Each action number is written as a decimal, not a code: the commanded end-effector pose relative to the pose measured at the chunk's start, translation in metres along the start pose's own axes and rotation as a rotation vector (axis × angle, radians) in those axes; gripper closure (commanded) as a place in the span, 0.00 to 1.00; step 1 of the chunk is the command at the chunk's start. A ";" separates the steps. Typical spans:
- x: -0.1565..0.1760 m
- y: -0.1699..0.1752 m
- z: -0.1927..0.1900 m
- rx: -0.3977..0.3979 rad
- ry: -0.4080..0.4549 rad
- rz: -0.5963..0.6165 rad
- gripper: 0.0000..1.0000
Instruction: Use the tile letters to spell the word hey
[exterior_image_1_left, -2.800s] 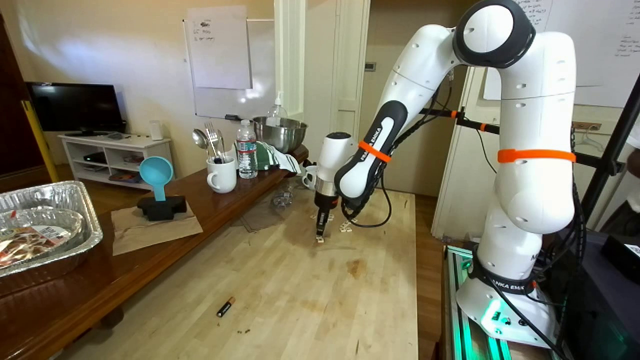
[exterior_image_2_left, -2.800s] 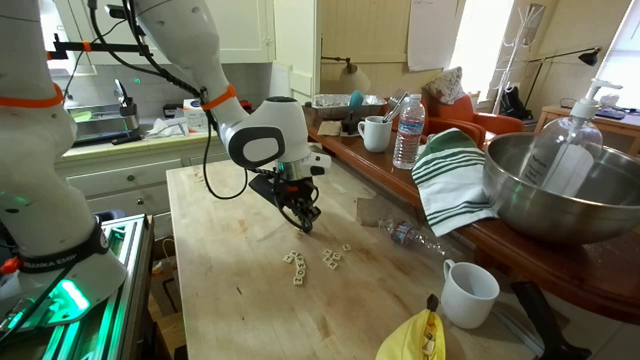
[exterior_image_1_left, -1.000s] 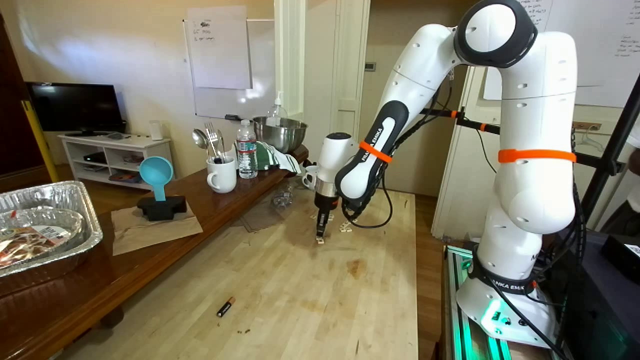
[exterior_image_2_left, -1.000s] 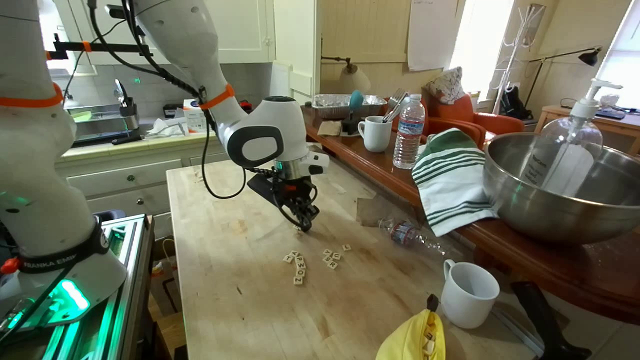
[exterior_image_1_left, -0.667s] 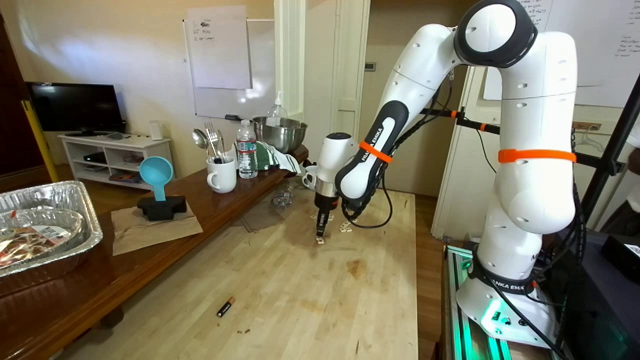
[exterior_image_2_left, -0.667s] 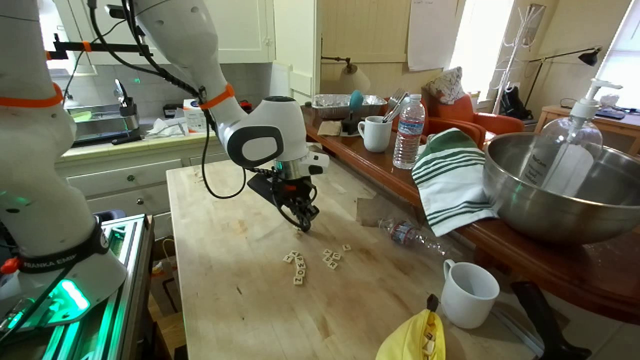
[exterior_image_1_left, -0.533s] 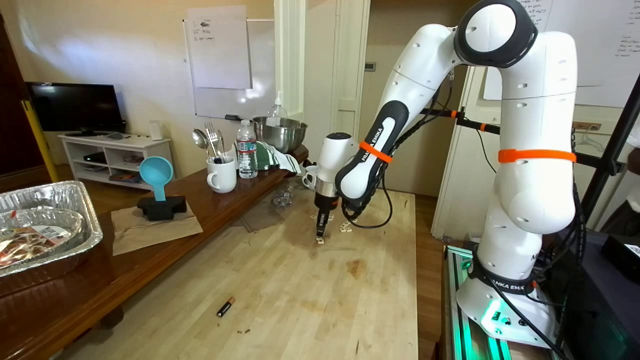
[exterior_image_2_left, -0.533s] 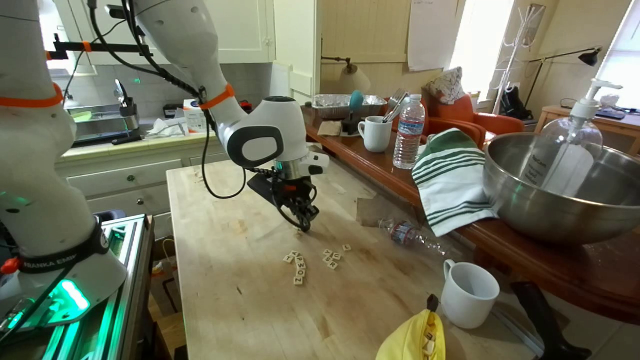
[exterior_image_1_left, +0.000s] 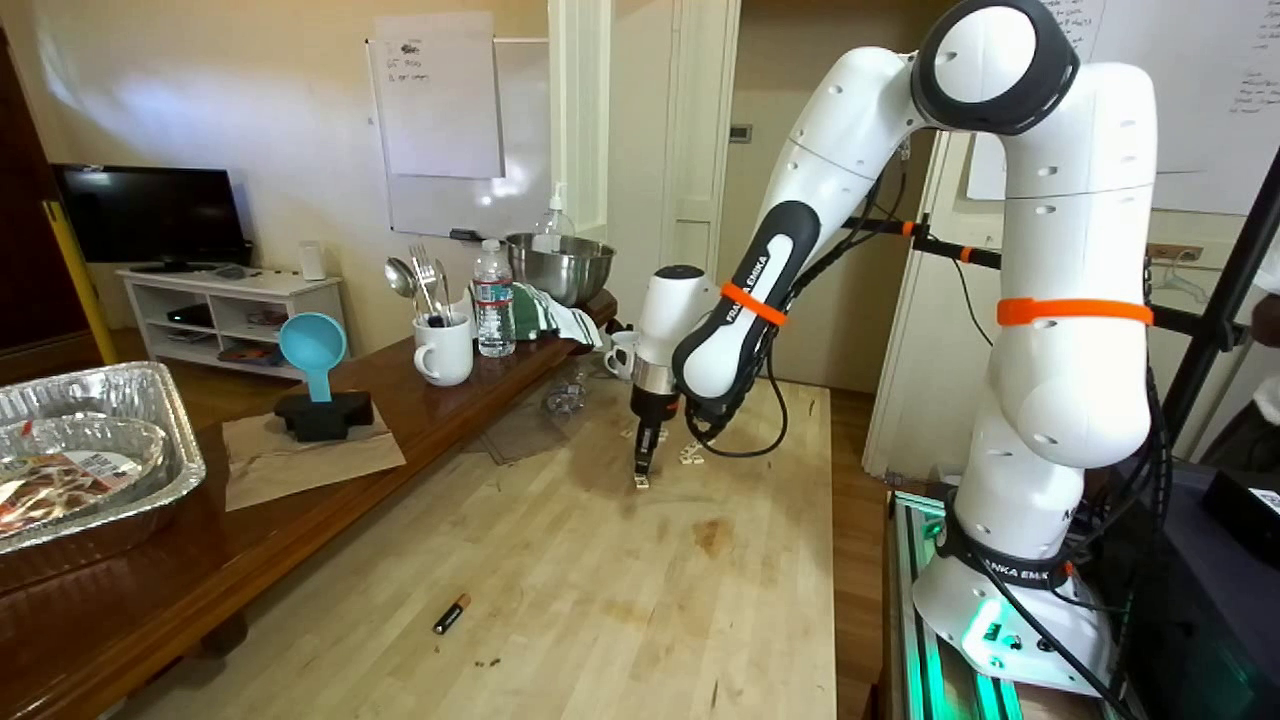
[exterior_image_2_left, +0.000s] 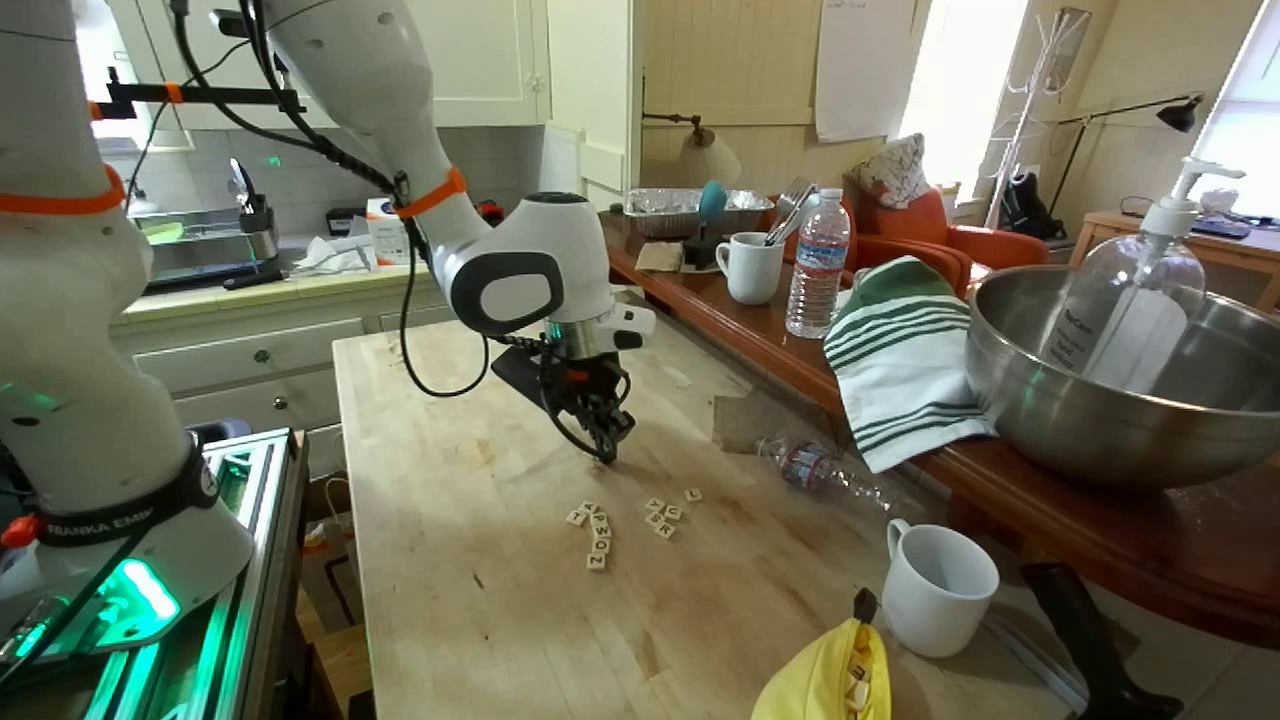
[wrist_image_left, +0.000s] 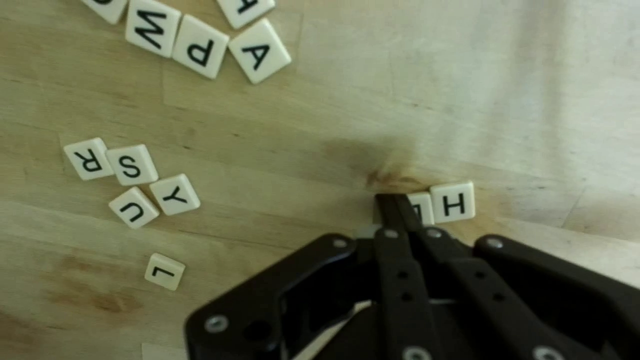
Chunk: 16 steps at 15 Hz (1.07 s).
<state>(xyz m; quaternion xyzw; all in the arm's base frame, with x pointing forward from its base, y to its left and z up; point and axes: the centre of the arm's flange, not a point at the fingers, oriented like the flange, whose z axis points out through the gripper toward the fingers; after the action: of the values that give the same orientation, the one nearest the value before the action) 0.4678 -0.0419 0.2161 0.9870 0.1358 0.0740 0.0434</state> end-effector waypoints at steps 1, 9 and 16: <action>-0.010 -0.006 -0.003 0.006 0.001 0.009 1.00; -0.012 -0.006 -0.015 -0.002 0.024 0.012 1.00; -0.009 0.019 -0.024 -0.047 0.058 0.020 1.00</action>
<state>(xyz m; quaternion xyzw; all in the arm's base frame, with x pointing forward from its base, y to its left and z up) 0.4649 -0.0496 0.2375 0.9858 0.1306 0.0928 0.0507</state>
